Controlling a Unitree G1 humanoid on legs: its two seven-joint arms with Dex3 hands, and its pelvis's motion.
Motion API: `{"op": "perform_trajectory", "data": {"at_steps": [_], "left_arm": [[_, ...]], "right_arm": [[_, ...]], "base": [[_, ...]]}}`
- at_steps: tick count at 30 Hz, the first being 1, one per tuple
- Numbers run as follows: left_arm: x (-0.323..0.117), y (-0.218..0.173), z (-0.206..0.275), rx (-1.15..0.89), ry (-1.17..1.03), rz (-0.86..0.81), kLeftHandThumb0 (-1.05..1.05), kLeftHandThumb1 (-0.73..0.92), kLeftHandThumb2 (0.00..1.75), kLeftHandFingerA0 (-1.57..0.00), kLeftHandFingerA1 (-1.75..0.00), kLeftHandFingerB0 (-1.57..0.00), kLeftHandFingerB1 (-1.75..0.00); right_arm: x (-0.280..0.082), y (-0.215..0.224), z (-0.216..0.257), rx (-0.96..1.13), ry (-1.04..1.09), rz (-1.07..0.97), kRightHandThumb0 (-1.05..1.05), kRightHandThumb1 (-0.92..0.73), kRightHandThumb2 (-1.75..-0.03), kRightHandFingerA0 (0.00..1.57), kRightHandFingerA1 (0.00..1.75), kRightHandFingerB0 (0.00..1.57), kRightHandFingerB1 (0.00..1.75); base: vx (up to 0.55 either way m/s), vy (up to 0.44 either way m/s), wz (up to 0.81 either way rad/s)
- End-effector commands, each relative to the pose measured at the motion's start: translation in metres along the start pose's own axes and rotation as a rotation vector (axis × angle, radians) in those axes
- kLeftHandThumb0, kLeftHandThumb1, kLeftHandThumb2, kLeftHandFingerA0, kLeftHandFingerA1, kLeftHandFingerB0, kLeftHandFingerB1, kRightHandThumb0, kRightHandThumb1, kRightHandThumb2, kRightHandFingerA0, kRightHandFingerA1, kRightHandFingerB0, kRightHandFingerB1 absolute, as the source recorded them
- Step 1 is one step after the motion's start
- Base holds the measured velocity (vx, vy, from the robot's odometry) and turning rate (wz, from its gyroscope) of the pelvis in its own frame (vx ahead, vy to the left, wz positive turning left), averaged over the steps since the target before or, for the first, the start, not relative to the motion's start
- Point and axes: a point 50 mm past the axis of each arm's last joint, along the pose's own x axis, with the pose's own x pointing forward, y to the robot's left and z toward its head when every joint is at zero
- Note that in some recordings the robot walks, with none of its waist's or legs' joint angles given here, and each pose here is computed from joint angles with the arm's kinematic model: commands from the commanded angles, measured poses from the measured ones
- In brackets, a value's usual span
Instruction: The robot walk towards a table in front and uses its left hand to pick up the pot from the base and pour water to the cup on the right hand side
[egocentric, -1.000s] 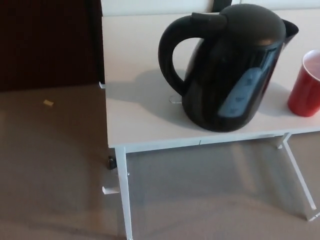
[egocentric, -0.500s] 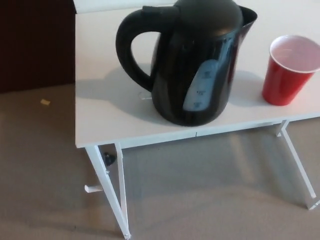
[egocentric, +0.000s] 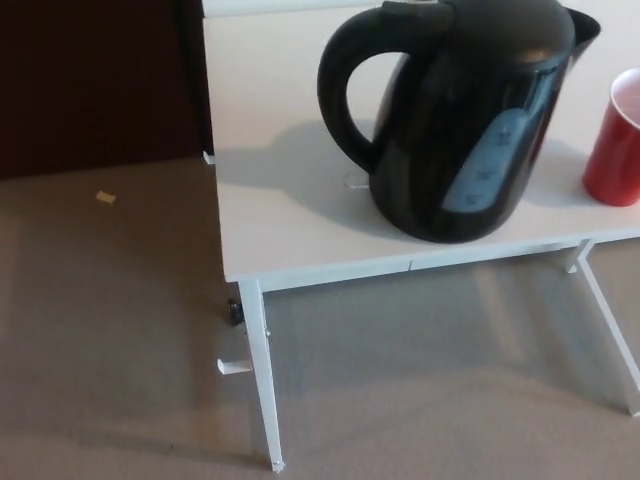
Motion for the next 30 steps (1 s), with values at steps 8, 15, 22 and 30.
{"op": "perform_trajectory", "data": {"at_steps": [8,15,22,30], "left_arm": [[0.003,-0.004,0.006,-0.017,-0.020,-0.006,0.11,0.56,0.57,-0.42,-0.42,-0.37,-0.38],[0.002,-0.003,0.008,-0.012,-0.009,-0.031,0.09,0.67,0.59,-0.44,-0.42,-0.35,-0.37],[0.002,-0.006,0.007,-0.036,-0.011,-0.084,0.06,0.48,0.89,-0.36,-0.57,-0.24,-0.51],[0.002,-0.009,0.006,-0.048,-0.023,-0.092,0.06,0.46,0.88,-0.34,-0.57,-0.26,-0.52]], "right_arm": [[0.001,-0.002,0.008,0.018,-0.010,-0.018,-0.18,-0.44,-0.55,0.57,0.48,0.42,0.40],[0.002,-0.001,0.009,0.002,-0.011,-0.003,-0.21,-0.43,-0.57,0.54,0.48,0.42,0.41],[0.000,-0.004,0.009,0.015,-0.015,-0.016,-0.16,-0.46,-0.55,0.53,0.47,0.41,0.40],[0.002,-0.003,0.015,-0.013,-0.019,-0.013,-0.20,-0.43,-0.56,0.57,0.48,0.42,0.41]], "base": [[-0.02,-0.087,0.02],[0.00,0.000,0.00],[0.00,0.000,0.00],[0.00,0.000,0.00]]}}
